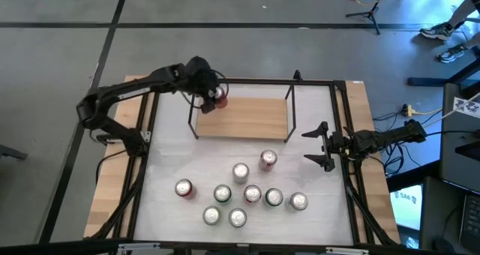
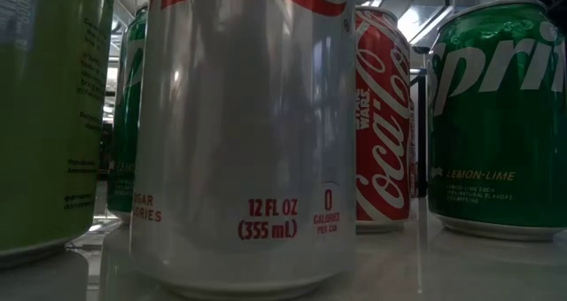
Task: Place canned beverage on shelf
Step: Put the top red soda can on the shelf
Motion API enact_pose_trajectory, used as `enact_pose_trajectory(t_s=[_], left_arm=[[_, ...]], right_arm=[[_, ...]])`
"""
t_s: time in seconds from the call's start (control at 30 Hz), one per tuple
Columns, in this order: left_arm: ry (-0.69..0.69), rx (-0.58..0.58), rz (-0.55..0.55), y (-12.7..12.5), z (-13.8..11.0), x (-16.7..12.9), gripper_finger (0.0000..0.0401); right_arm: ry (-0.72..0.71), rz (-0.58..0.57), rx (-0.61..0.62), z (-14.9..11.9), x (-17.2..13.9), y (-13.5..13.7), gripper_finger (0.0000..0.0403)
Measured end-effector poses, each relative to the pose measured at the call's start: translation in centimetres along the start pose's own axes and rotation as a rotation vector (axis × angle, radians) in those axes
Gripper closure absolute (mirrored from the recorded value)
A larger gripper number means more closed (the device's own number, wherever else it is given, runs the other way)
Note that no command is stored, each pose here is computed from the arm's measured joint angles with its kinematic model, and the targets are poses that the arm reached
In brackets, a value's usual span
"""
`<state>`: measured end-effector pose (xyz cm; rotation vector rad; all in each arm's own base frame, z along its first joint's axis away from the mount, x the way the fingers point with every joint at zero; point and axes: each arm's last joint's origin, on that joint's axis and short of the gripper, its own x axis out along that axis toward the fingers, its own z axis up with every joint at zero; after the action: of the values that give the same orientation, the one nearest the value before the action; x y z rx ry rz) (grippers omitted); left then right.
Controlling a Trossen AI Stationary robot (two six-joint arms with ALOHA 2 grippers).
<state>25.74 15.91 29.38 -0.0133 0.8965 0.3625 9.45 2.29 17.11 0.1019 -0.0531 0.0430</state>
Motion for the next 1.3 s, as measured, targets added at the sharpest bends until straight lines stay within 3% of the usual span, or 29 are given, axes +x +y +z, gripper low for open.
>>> enact_pose_trajectory(t_s=[0.27, 0.67, 0.93, 1.3], left_arm=[[0.103, -0.019, -0.004, 1.7, -1.0, 3.4, 0.0123], [0.126, -0.105, -0.002, 2.5, -1.6, 3.0, 0.0111], [0.129, -0.106, 0.003, 2.5, -1.6, 3.0, 0.0071], [0.144, -0.102, 0.059, 2.6, -1.6, 3.0, 0.0064]], right_arm=[[0.000, 0.000, 0.000, 0.0, 0.0, 0.0, 0.0015], [0.000, 0.000, 0.000, 0.0, 0.0, 0.0, 0.0015], [0.000, 0.000, 0.000, 0.0, 0.0, 0.0, 0.0015], [0.000, 0.002, 0.000, 0.0, 0.0, 0.0, 0.0015]])
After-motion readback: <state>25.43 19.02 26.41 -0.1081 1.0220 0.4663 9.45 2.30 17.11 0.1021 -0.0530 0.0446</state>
